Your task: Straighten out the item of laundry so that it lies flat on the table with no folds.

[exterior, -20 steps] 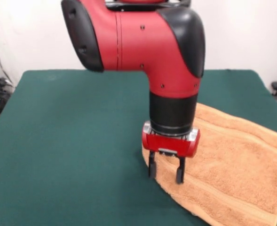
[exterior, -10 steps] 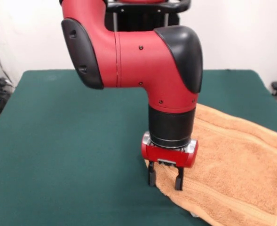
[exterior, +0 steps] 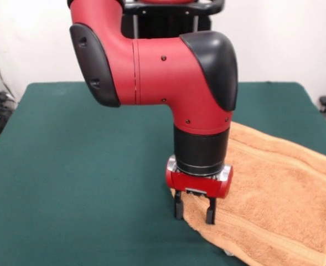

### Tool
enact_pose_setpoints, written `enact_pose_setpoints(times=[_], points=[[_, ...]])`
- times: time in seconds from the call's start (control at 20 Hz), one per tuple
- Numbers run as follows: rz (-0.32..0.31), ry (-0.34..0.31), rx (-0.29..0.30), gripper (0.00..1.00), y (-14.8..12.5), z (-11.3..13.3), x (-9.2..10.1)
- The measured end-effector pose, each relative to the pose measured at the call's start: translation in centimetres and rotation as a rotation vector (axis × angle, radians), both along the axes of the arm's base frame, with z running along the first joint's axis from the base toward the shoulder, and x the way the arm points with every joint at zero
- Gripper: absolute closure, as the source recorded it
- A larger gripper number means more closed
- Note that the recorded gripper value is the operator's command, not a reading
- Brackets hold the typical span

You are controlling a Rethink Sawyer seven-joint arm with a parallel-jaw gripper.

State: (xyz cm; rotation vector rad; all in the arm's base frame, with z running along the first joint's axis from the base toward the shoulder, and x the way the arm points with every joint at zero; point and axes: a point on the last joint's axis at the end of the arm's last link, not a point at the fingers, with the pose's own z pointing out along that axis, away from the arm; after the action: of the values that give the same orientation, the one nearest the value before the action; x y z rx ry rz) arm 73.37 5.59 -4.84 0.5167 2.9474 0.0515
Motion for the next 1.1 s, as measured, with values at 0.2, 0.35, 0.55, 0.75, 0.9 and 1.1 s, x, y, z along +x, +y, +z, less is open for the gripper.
enact_pose_setpoints(times=[0.2,0.35,0.55,0.75,0.9,1.1], points=[[-0.004,0.006,0.006,0.0,-0.07,0.01,0.07],[-0.006,0.007,0.007,1.0,-0.15,0.02,0.15],[-0.007,0.001,0.018,1.0,0.27,0.04,0.49],[-0.007,0.0,0.019,1.0,0.25,0.03,0.53],[-0.008,0.0,0.019,1.0,0.26,0.03,0.54],[-0.007,0.0,0.019,1.0,0.27,0.03,0.55]])
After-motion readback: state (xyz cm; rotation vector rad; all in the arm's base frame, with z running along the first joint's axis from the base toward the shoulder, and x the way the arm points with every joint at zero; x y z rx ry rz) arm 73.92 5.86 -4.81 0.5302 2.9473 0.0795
